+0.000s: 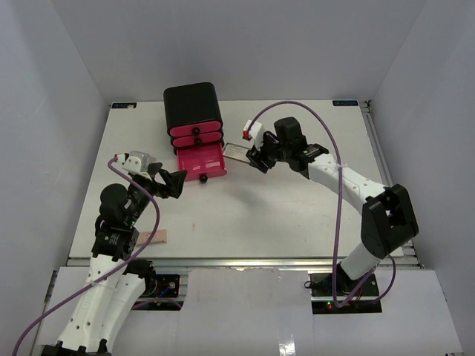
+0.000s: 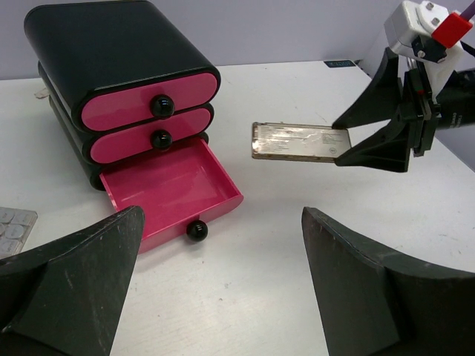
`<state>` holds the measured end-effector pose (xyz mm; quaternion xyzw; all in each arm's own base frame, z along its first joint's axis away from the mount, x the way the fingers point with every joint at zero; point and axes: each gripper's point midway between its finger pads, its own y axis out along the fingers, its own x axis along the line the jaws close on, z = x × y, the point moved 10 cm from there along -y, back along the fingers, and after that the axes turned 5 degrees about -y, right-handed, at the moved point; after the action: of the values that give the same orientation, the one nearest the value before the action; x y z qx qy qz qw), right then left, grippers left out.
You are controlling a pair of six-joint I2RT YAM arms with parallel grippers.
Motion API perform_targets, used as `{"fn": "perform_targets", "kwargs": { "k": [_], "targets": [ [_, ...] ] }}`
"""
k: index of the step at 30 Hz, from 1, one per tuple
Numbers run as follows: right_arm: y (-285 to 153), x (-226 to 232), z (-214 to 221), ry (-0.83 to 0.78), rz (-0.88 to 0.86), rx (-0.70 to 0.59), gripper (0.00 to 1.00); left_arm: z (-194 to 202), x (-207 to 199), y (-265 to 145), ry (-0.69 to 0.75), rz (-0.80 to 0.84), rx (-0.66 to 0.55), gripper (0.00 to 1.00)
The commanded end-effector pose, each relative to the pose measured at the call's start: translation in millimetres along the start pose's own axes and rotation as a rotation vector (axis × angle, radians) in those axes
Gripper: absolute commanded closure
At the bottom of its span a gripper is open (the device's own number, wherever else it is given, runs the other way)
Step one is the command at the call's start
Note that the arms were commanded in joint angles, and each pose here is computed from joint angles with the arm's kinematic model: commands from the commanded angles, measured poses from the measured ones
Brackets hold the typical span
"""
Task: Organize the makeup
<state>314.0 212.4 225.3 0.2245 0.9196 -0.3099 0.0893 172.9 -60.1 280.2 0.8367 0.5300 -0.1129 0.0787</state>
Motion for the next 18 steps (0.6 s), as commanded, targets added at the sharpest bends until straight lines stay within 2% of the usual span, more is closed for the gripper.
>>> {"fn": "perform_targets", "kwargs": {
  "k": [1, 7, 14, 18],
  "targets": [
    [26, 9, -35, -0.144, -0.144, -0.079, 0.90, 1, 0, 0, 0.005, -0.002, 0.002, 0.02],
    [76, 9, -73, -0.246, -0.174, -0.084, 0.90, 2, 2, 1, 0.005, -0.012, 0.007, 0.02],
    [134, -1, -71, -0.271, -0.169, -0.045, 0.88, 3, 3, 2, 0.005, -0.023, 0.010, 0.02],
    [151, -1, -64, -0.290, -0.173, -0.033, 0.85, 3, 3, 2, 0.007, -0.024, 0.011, 0.02]
  ]
}}
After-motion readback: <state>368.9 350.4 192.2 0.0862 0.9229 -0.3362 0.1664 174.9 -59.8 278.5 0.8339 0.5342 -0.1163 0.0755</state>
